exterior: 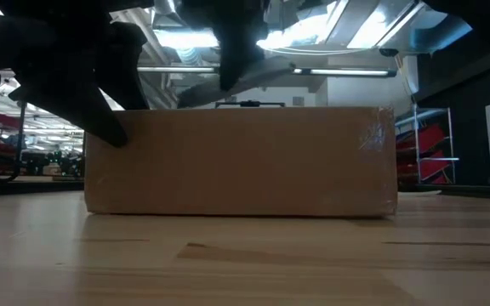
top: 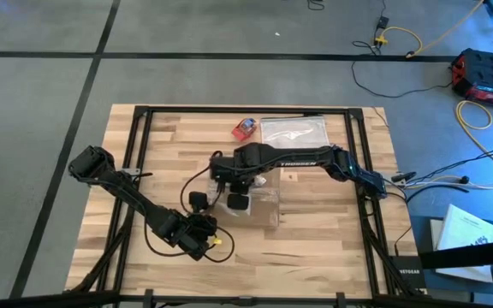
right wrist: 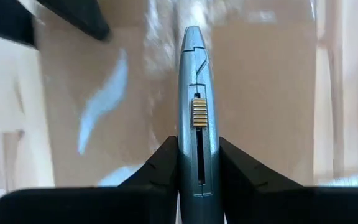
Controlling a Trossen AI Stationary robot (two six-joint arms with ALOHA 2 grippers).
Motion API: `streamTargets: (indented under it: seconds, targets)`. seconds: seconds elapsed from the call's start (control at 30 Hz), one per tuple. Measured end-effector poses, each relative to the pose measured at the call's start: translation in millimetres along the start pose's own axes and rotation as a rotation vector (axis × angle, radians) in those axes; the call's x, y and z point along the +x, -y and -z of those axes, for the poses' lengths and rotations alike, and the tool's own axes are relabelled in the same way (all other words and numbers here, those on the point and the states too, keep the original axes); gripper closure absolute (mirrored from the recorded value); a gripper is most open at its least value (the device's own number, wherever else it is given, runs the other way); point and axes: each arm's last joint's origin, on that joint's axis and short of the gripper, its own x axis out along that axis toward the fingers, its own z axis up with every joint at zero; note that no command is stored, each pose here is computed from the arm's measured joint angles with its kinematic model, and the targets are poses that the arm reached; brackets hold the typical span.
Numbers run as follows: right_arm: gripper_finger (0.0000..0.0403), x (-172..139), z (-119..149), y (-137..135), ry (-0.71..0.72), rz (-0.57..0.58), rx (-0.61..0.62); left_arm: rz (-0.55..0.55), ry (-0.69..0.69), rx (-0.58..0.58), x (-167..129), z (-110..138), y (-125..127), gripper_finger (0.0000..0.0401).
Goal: Unpack boxes
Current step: Open the box using the silver cutter
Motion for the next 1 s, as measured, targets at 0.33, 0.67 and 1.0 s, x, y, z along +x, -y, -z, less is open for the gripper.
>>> streamTargets:
  seconds: [0.33, 0.67, 1.0]
  targets:
    - [0.0340, -0.4, -6.7, -4.3, 0.071, -0.035, 0.056, 0.001, 0.000, -0.002, 0.2, 0.1, 0.2, 0.0122]
    - [0.0340, -0.6, -9.9, -5.3, 0.099, -0.067, 0.080, 0.003, 0.000, -0.003, 0.4, 0.1, 0.4, 0.0122]
    - [0.0340, 8.4, -10.6, -2.7, 0.062, -0.084, 0.080, 0.004, 0.000, -0.004, 0.4, 0.0, 0.4, 0.0122]
